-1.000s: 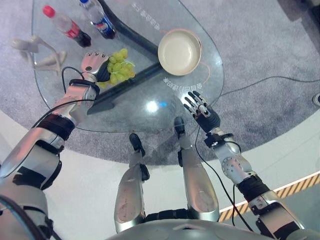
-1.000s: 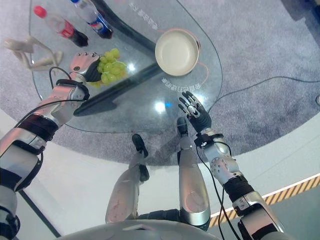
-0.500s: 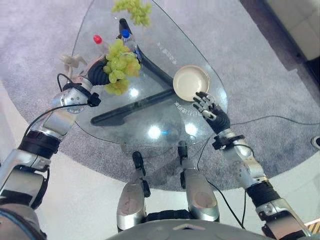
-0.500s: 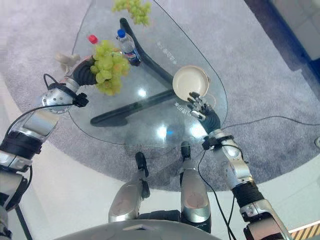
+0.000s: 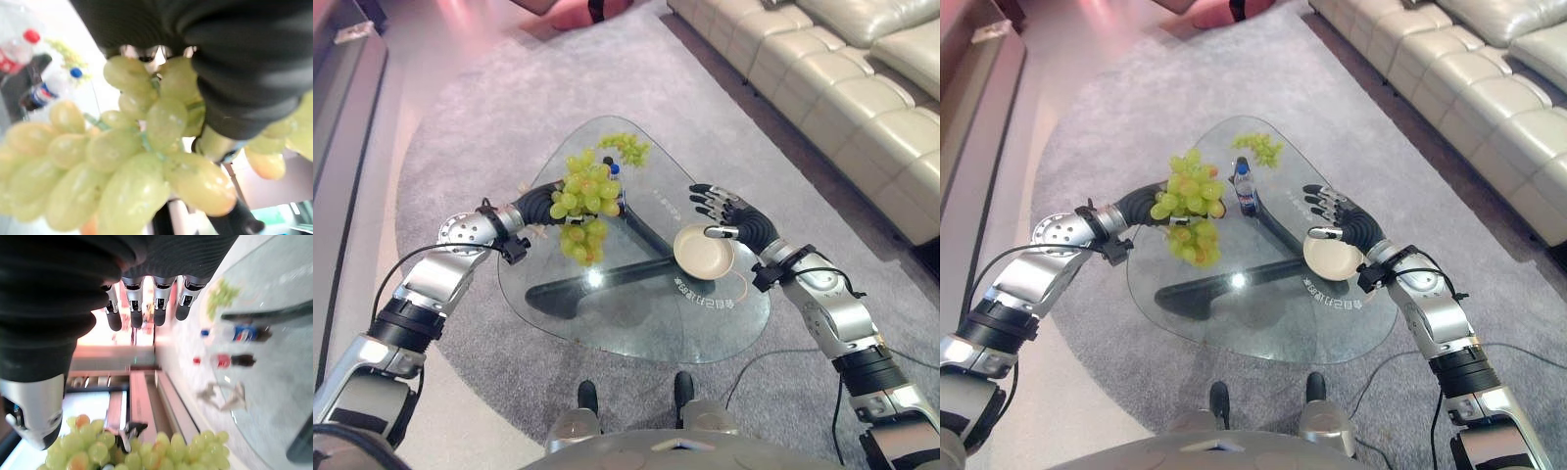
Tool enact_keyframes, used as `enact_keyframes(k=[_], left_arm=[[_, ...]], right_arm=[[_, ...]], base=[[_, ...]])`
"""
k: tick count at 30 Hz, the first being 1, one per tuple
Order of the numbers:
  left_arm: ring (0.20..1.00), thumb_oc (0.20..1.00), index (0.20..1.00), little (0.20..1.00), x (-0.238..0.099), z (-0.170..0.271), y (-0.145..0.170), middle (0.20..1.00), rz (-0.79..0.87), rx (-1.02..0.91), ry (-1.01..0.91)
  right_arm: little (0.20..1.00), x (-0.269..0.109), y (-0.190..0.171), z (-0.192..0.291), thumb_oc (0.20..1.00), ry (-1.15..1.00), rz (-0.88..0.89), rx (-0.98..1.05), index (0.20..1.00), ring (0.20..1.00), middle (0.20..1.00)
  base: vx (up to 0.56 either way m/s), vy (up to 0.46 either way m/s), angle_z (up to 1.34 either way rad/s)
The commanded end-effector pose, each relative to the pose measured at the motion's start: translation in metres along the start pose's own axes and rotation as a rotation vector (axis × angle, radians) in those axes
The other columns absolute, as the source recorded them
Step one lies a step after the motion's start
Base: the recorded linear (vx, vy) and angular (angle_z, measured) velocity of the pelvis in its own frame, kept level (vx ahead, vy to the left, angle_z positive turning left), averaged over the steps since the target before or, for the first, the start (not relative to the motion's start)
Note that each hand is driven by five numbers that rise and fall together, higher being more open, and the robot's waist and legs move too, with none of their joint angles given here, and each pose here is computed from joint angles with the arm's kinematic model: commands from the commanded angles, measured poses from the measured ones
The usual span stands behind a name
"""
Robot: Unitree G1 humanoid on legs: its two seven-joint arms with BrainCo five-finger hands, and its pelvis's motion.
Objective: Pick up fruits into the plate
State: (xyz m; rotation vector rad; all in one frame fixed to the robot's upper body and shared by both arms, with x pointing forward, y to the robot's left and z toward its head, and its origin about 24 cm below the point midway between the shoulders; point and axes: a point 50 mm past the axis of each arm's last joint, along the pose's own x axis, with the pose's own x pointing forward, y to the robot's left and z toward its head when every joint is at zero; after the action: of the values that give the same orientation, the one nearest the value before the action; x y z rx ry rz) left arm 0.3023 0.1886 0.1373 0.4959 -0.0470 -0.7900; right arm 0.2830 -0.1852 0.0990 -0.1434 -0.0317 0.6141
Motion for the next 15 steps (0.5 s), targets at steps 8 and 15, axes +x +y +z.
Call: enact_keyframes(k=[8, 15], left_arm=[[0.2, 0.2, 0.2, 0.2, 0.02, 0.037, -0.023, 0.2, -0.21, -0.144, -0.238], [0.2, 0.2, 0.2, 0.2, 0.034, 0.054, -0.034, 0.2, -0.274, -0.174, -0.314]], right_arm=[[1.0, 0.014, 0.034, 0.013, 1.0, -0.017, 0.252, 0.036, 1.0, 1.0, 1.0], [1.0, 0.026, 0.052, 0.009, 1.0, -0.011, 0.312, 0.089, 1.0, 1.0, 1.0]], base=[[0.02, 0.025, 0.08], [0.0, 0.033, 0.1]])
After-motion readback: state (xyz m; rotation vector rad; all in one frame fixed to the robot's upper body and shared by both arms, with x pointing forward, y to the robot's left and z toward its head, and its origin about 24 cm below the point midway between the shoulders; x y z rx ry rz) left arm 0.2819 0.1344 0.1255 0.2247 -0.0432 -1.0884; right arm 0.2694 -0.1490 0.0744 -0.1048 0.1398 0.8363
